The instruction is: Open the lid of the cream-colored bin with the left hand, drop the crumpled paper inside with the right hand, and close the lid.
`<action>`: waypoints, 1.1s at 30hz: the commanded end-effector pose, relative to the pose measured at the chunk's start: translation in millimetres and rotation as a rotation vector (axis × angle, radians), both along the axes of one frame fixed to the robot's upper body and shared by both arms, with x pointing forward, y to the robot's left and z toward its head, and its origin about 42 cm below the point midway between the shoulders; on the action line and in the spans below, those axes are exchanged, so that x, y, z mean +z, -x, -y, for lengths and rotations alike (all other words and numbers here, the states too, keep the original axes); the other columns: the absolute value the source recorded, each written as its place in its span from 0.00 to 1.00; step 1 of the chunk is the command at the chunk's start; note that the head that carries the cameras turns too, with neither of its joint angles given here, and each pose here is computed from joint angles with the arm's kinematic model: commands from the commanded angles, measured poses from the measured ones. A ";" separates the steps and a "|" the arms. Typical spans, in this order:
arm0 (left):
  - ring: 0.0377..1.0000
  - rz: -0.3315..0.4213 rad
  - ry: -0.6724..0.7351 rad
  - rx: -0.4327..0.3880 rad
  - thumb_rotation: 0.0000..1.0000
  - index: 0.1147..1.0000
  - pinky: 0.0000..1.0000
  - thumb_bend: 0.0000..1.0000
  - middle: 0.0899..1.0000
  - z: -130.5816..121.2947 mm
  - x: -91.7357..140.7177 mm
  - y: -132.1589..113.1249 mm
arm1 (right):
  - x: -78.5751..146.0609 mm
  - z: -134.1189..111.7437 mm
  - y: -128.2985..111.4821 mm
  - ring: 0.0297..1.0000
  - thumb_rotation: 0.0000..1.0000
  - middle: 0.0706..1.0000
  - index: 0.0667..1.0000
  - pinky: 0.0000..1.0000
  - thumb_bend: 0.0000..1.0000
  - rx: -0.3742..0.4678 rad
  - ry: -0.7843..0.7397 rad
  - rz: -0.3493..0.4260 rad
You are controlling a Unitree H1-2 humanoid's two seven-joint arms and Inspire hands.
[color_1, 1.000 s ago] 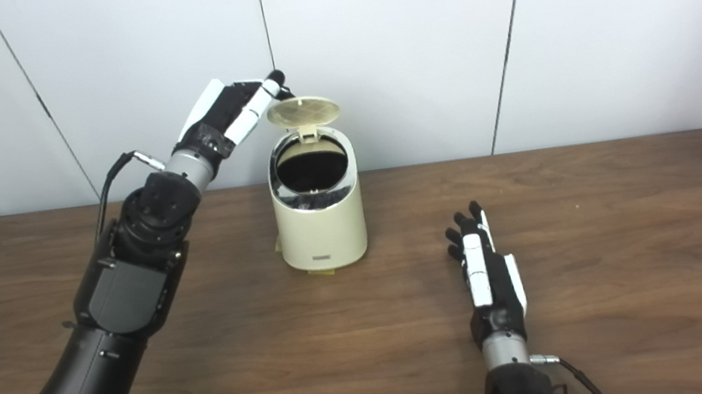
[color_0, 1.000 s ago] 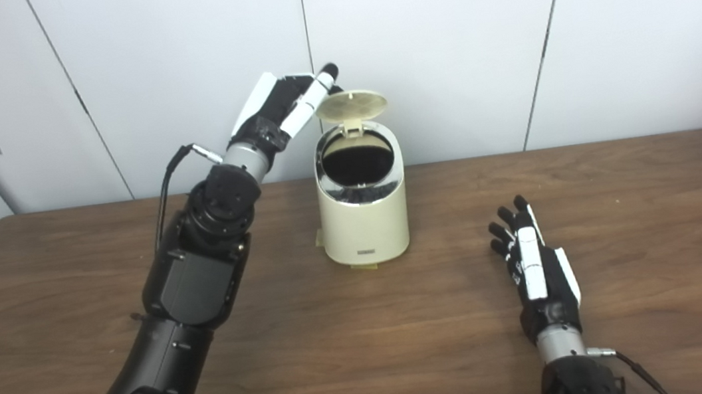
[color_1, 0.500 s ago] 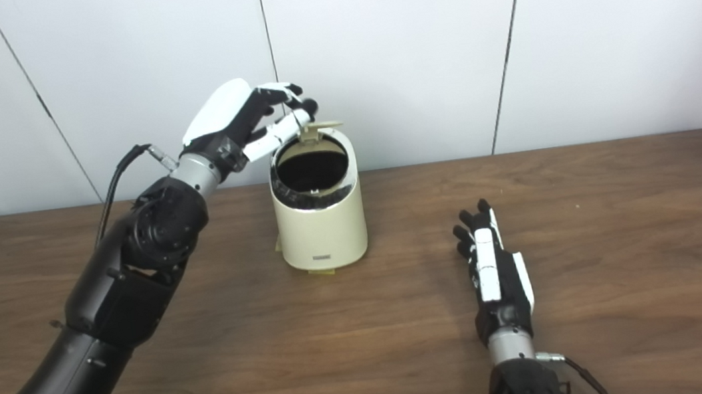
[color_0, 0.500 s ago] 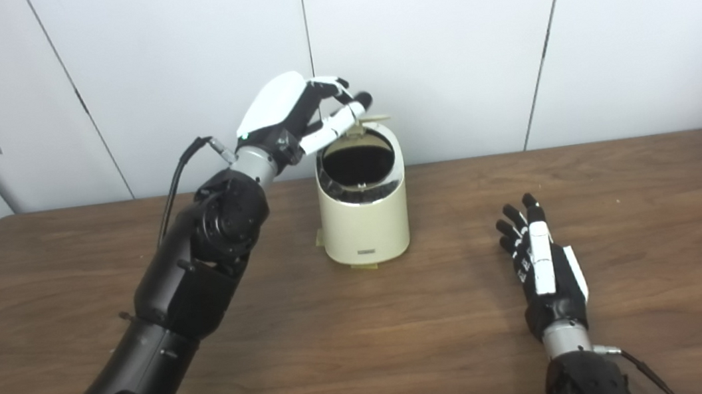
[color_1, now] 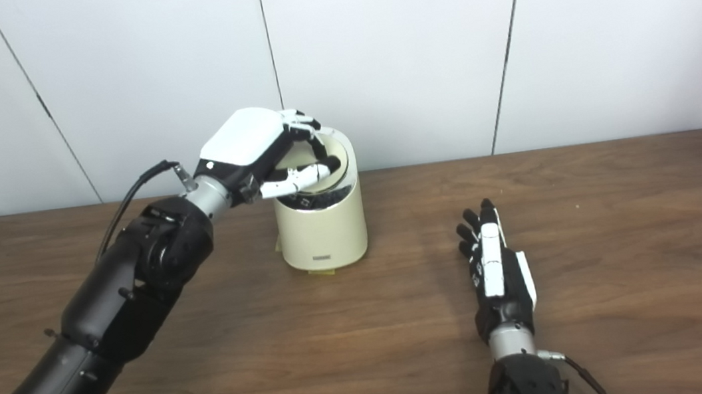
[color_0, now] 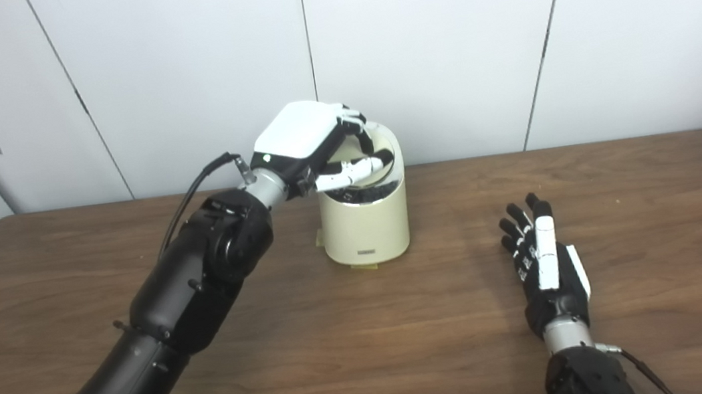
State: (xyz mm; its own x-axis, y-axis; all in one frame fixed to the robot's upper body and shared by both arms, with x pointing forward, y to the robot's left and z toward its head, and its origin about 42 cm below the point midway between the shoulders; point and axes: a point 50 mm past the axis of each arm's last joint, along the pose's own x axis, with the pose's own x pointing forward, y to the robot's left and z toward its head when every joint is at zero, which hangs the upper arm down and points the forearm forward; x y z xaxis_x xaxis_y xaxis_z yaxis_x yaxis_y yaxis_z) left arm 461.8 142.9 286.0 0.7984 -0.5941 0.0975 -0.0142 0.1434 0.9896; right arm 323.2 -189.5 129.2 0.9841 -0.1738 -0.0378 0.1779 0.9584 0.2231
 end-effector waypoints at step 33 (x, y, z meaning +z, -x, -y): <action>0.96 0.032 -0.354 0.000 1.00 0.72 0.99 0.53 0.91 -3.0 -62.5 26.0 | 23.2 32.8 -1.4 0.94 1.00 0.93 1.00 1.00 0.57 -0.076 0.085 0.060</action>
